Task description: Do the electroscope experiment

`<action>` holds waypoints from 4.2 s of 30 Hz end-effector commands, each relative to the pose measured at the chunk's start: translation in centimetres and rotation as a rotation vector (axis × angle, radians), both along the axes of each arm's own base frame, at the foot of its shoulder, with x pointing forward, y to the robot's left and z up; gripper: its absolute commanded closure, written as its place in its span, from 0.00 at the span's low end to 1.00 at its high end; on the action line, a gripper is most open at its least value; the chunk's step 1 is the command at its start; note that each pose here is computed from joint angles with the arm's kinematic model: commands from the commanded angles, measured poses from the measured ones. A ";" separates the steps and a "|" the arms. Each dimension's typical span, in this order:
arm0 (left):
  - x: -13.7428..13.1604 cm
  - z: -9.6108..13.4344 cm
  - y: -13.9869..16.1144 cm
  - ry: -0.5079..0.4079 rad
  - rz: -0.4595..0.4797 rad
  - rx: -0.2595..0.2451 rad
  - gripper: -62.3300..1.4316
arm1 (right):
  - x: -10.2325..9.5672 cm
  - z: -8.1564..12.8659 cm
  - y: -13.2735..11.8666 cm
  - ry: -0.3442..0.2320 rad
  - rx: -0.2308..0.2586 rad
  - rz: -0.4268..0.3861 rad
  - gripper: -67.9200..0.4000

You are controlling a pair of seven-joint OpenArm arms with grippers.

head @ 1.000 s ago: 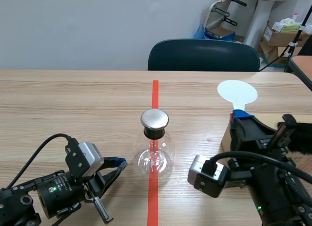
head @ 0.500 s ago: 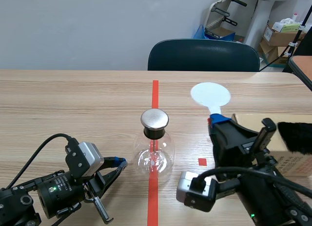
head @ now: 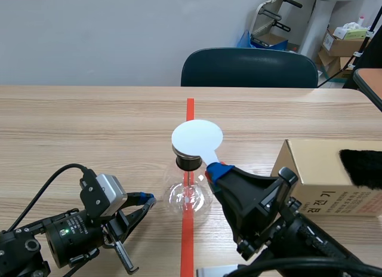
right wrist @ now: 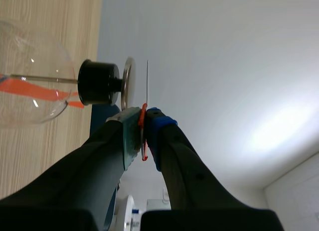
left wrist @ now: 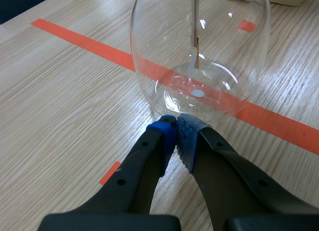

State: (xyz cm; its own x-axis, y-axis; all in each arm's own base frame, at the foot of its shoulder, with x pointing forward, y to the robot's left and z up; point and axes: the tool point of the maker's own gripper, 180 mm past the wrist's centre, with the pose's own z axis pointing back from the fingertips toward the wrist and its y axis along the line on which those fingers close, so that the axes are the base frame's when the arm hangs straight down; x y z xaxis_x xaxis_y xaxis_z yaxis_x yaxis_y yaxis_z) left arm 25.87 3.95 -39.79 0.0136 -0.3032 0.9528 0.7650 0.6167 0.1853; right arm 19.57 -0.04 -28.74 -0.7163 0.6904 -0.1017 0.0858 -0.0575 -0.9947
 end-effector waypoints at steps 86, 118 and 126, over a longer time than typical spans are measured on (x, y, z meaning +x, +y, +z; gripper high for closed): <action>0.5 0.9 -0.1 -0.027 0.001 -0.024 0.91 | -0.2 0.7 0.3 -0.028 0.001 0.040 0.98; 0.5 0.9 -0.1 -0.027 0.002 -0.024 0.91 | 4.8 1.6 -7.3 -0.055 0.053 -0.470 0.98; 0.5 0.9 -0.1 -0.027 0.002 -0.024 0.91 | 5.4 1.8 -9.4 -0.061 0.065 -0.590 0.98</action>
